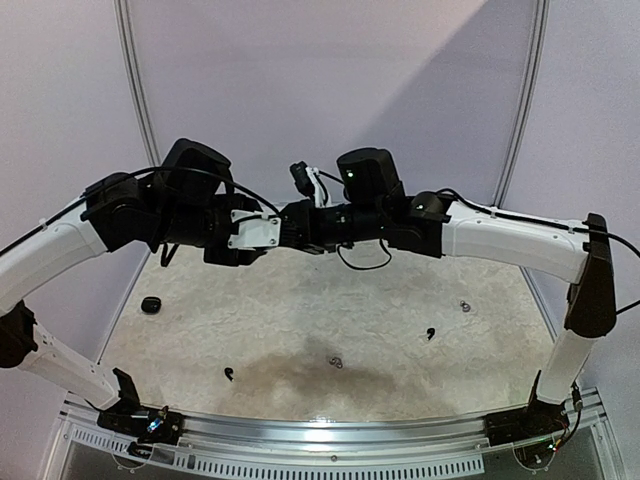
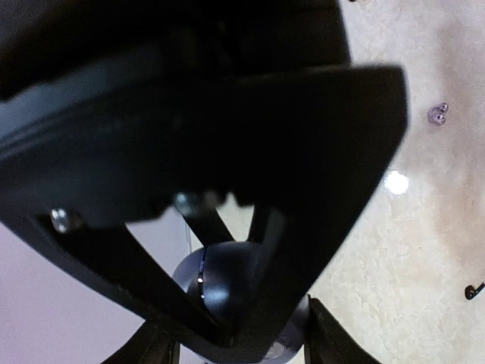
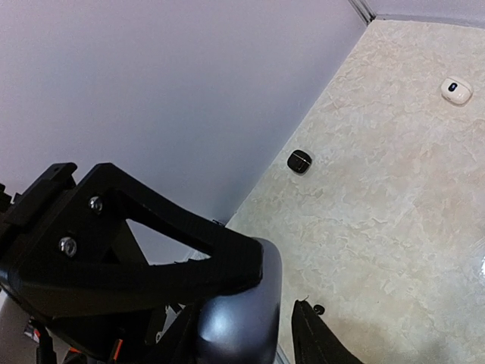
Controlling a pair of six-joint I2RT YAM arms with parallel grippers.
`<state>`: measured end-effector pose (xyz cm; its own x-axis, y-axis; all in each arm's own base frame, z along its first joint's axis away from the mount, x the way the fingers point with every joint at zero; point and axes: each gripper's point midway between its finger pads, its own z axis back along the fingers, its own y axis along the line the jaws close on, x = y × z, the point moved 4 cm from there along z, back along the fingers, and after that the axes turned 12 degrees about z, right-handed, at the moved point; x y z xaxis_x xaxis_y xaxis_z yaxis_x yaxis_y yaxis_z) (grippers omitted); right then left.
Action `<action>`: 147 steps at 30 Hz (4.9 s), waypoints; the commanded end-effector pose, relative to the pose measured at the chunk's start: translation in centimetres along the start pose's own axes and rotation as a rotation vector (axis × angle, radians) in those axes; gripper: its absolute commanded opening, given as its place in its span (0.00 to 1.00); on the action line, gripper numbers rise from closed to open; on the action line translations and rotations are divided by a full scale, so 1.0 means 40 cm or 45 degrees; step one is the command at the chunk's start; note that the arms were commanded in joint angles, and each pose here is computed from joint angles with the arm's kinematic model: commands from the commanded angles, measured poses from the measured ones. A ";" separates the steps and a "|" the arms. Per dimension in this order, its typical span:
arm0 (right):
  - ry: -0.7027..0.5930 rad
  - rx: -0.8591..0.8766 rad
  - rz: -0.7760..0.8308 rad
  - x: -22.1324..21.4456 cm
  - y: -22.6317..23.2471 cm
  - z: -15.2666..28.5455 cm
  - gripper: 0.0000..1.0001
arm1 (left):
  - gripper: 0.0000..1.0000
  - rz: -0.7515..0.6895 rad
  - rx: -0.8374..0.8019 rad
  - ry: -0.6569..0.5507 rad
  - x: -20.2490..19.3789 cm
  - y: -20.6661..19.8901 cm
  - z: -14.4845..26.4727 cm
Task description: Insert the wireless bluetooth earbuds into the charging case
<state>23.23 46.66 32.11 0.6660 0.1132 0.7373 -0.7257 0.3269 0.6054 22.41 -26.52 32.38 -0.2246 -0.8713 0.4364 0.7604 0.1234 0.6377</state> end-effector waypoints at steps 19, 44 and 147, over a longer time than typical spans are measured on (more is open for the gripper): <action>-0.006 -0.035 0.201 0.017 0.049 0.042 0.00 | 0.99 0.398 -0.063 -0.240 -0.003 -0.035 0.130; -0.343 0.489 1.120 0.018 0.347 0.208 0.00 | 0.66 1.097 -0.690 -1.353 0.071 -0.095 0.310; -0.136 0.124 1.191 -0.057 0.236 0.114 0.31 | 0.00 1.032 -0.761 -1.331 0.111 -0.134 0.287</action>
<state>12.06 45.21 40.15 -0.2631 0.0904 0.9605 -0.9647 -0.0381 -0.2606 11.38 -25.54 36.85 0.3058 0.0952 0.9473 0.9511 0.0159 -0.3086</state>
